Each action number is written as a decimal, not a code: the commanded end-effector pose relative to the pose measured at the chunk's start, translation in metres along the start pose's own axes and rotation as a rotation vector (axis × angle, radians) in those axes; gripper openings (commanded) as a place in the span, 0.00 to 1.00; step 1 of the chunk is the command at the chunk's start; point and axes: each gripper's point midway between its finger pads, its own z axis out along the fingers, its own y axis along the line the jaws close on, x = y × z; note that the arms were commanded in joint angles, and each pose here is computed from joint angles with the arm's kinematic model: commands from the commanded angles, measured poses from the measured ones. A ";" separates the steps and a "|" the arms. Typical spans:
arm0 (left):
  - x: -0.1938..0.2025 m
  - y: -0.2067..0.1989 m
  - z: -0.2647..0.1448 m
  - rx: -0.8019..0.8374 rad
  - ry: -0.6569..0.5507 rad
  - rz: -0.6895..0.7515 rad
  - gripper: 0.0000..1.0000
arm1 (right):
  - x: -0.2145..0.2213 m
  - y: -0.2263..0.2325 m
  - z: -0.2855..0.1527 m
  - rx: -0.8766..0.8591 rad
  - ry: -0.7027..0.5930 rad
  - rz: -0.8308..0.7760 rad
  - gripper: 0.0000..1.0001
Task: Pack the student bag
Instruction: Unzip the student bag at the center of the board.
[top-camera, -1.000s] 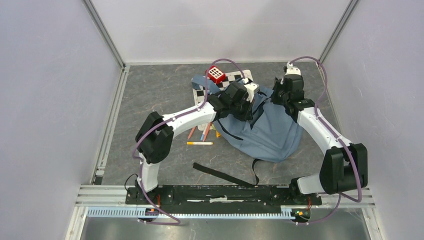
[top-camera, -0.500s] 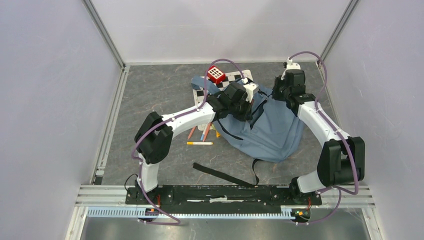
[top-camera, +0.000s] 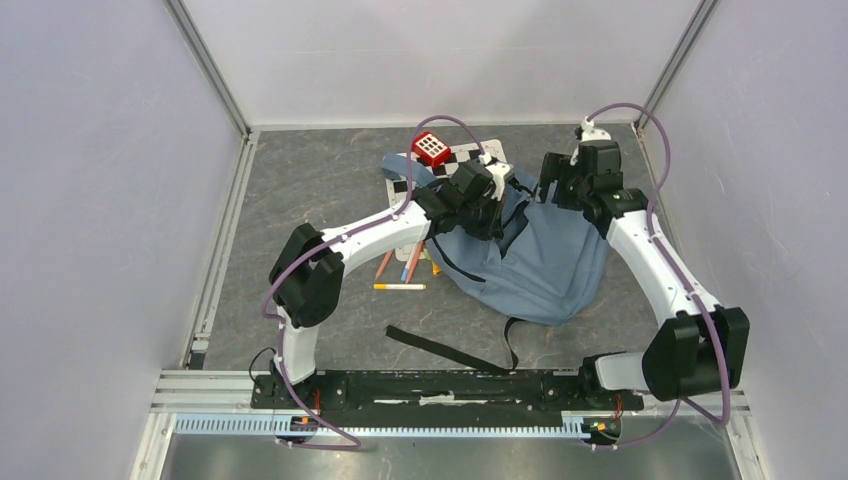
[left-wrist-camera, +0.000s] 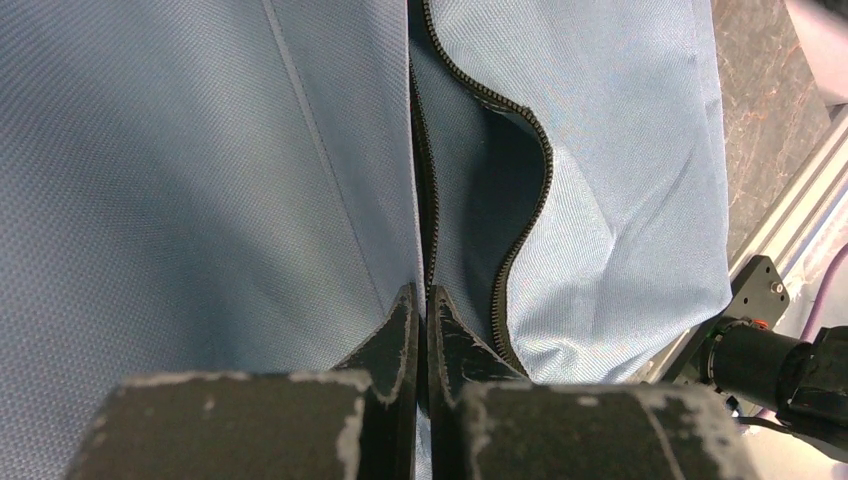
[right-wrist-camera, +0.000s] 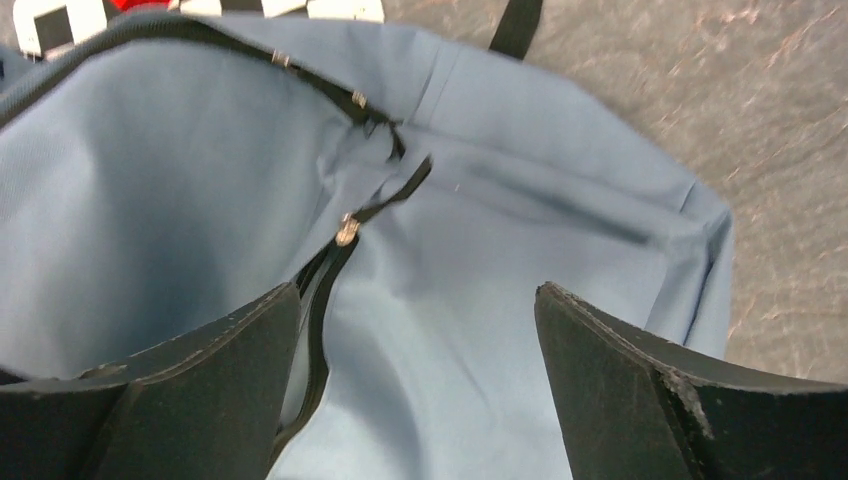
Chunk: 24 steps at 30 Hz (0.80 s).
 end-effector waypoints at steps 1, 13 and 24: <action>-0.004 -0.011 -0.006 0.047 0.004 -0.055 0.02 | 0.031 0.012 -0.022 0.005 0.083 0.014 0.92; -0.003 -0.019 -0.002 0.102 -0.022 -0.081 0.02 | 0.061 0.023 -0.010 0.138 0.154 -0.100 0.88; 0.000 -0.016 -0.002 0.101 -0.032 -0.085 0.02 | 0.050 0.009 -0.005 0.288 0.177 -0.226 0.70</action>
